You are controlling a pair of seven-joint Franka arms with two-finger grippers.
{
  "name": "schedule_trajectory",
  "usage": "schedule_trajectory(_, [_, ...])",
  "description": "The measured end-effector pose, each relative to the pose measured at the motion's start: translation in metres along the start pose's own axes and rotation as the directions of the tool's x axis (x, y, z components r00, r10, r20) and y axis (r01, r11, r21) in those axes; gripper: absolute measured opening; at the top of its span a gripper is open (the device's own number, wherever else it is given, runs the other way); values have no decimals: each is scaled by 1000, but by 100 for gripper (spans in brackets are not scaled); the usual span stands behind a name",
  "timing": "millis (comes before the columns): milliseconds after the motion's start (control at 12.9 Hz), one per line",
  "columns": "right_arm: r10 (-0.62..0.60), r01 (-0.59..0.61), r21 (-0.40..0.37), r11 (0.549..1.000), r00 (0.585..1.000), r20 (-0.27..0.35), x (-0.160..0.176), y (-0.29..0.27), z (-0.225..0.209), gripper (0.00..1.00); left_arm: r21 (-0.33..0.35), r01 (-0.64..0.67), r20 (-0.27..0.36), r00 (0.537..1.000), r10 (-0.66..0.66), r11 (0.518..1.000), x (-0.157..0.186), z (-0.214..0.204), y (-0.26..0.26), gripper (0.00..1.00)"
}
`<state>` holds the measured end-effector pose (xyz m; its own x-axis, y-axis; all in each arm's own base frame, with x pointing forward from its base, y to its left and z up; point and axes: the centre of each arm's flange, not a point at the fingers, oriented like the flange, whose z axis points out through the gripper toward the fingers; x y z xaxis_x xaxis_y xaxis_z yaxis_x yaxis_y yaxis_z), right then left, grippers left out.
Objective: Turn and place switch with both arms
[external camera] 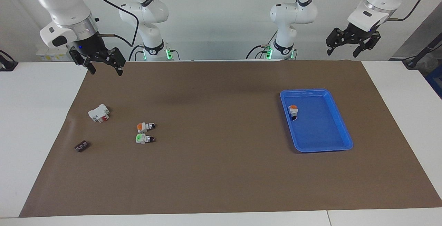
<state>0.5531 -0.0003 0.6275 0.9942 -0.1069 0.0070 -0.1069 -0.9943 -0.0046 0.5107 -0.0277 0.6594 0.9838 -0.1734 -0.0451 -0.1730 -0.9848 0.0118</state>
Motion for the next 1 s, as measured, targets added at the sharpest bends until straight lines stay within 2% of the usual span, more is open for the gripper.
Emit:
schedule_trajectory(386, [0, 0, 0, 1000, 1000, -6, 1, 0, 0, 100, 2, 0, -11, 1000, 0, 1000, 10, -3, -1, 100])
schedule_trajectory(541, [4, -4, -1, 1000, 998, -68, 10, 1, 10, 100, 2, 0, -9, 1000, 0, 1000, 11, -2, -1, 100])
schedule_trajectory(618, [10, -11, -17, 1000, 995, -101, 16, 3, 35, 100, 2, 0, -9, 1000, 0, 1000, 11, -2, -1, 100])
schedule_trajectory(772, [125, -129, -38, 991, 986, -110, 17, 4, 104, 100, 2, 0, -8, 1000, 0, 1000, 11, -2, -1, 100])
schedule_trajectory(850, [225, -230, -32, 973, 968, -114, 17, 2, 135, 100, 2, 0, -7, 1000, 0, 1000, 11, -2, -1, 100])
schedule_trajectory(1004, [415, -419, -17, 908, 904, -106, 20, -9, 180, 100, 2, 0, -3, 1000, 0, 1000, 10, 0, -1, 100])
